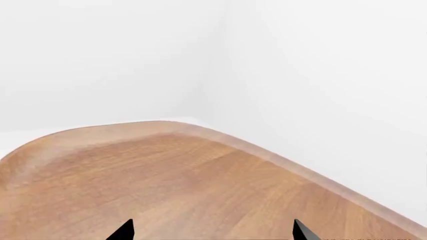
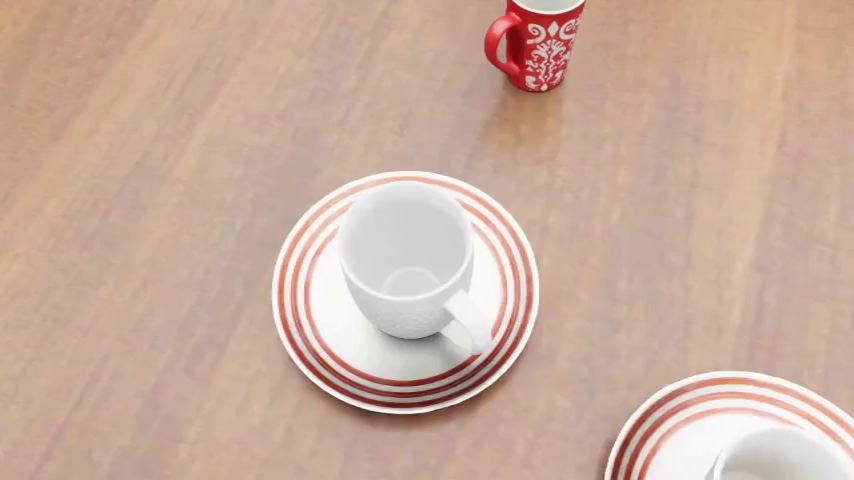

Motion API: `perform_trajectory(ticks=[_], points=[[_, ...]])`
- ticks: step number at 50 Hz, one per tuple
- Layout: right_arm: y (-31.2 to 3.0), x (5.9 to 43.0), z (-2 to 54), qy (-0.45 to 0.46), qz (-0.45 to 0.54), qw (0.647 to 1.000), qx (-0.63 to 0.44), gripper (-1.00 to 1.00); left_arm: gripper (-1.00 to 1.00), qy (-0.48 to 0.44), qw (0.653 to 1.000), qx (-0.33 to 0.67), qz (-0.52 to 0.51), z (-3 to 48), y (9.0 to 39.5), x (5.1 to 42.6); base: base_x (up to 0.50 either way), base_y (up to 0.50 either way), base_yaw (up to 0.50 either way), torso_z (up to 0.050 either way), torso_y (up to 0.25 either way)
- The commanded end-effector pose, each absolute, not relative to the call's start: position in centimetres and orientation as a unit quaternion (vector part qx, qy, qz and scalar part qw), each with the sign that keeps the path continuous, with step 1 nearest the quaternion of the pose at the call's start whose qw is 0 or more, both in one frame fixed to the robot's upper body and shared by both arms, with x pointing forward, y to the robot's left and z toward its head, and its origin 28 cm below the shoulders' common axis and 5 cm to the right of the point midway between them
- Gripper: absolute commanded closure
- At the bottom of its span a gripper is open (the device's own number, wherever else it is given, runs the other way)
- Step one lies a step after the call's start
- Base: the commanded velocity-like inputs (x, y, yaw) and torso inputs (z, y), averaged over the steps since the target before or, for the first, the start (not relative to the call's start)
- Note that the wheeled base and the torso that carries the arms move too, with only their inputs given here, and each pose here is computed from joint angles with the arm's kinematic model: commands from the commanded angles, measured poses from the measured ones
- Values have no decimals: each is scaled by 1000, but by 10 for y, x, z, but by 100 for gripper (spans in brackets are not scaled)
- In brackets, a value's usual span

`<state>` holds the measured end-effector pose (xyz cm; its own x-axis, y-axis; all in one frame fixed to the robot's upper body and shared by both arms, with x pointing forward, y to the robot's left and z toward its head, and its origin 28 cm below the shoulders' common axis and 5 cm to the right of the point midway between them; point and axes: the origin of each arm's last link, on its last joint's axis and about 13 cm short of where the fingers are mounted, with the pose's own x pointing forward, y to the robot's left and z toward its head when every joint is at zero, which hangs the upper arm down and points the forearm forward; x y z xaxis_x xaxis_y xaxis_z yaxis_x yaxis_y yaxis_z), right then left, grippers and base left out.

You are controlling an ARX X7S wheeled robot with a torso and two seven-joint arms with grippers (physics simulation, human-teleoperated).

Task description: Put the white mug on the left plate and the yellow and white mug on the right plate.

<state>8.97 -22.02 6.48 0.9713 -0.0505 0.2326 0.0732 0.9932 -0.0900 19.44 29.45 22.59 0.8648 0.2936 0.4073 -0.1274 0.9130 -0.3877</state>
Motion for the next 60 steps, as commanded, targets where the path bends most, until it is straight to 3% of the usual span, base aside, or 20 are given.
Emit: perform_trajectory(ticks=[1,27,41,48,60], points=[[-216,103,98,-165,-15,985,-40,-100,-100,-234,950,-176,109,226,294,195,0,0,0,0,0],[-223,241,174,-145,-55,988,21,-100,-100,-236,951,-172,98,226,291,191,0,0,0,0,0],[-228,286,180,-126,-80,988,38,-100,-100,-238,957,-151,68,228,282,190,0,0,0,0,0],[-222,290,200,-149,-79,985,29,-100,-100,-257,958,-117,41,252,273,192,0,0,0,0,0],[-213,266,230,-193,-66,979,12,-100,-100,-288,953,-97,6,278,261,183,0,0,0,0,1]])
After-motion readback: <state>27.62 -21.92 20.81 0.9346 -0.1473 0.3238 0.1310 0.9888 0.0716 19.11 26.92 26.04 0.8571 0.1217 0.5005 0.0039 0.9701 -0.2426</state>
